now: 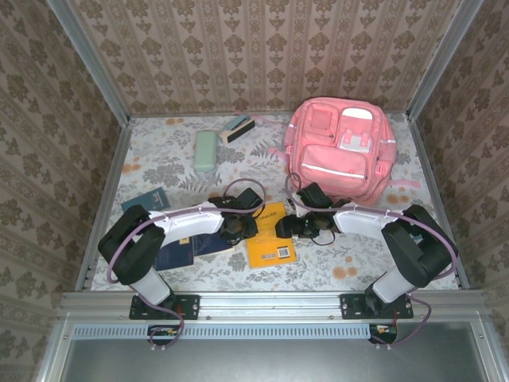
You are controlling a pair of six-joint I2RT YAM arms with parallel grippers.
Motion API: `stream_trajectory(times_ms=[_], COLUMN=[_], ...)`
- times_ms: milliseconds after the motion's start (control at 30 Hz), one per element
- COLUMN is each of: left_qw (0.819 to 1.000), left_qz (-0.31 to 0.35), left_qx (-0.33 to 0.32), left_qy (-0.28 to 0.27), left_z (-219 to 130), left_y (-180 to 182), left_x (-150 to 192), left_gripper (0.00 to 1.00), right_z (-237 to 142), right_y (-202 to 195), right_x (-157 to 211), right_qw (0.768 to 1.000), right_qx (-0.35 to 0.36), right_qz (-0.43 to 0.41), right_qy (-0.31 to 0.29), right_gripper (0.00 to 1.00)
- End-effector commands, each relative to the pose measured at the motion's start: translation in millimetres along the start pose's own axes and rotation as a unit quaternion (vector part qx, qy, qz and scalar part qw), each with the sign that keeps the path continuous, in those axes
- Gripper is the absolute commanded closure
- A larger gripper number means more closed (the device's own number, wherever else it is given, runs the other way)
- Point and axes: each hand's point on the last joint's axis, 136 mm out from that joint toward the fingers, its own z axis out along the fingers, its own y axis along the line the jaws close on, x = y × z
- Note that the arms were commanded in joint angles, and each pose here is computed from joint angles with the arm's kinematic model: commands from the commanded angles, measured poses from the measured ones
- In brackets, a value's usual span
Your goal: Pack books, pencil case, and school supplies into a backpack
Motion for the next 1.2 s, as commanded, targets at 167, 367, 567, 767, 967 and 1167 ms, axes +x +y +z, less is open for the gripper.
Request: stream_trajectory(times_ms=[167, 367, 567, 767, 967, 1167], left_qw=[0.999, 0.998, 0.997, 0.997, 0.996, 0.995], left_qz=[0.029, 0.034, 0.045, 0.045, 0.053, 0.060], left_qx=[0.004, 0.027, 0.036, 0.050, 0.063, 0.065], left_qy=[0.034, 0.039, 0.044, 0.039, 0.040, 0.034], left_z=[19, 21, 18, 13, 11, 4], left_y=[3, -1, 2, -1, -7, -6], left_x=[17, 21, 24, 21, 20, 16], left_gripper=[0.85, 0.85, 0.85, 0.85, 0.85, 0.83], right_z=[8, -28, -62, -37, -7, -16], right_y=[46, 85, 105, 88, 82, 70], right_x=[0, -20, -31, -22, -11, -17], right_qw=[0.987, 0.970, 0.961, 0.972, 0.982, 0.987], right_qx=[-0.146, -0.229, -0.256, -0.216, -0.173, -0.135], right_qz=[0.068, 0.073, 0.059, 0.071, 0.067, 0.069], right_qy=[0.009, -0.040, -0.082, -0.061, -0.029, -0.058], right_gripper=[0.35, 0.46, 0.53, 0.56, 0.60, 0.89])
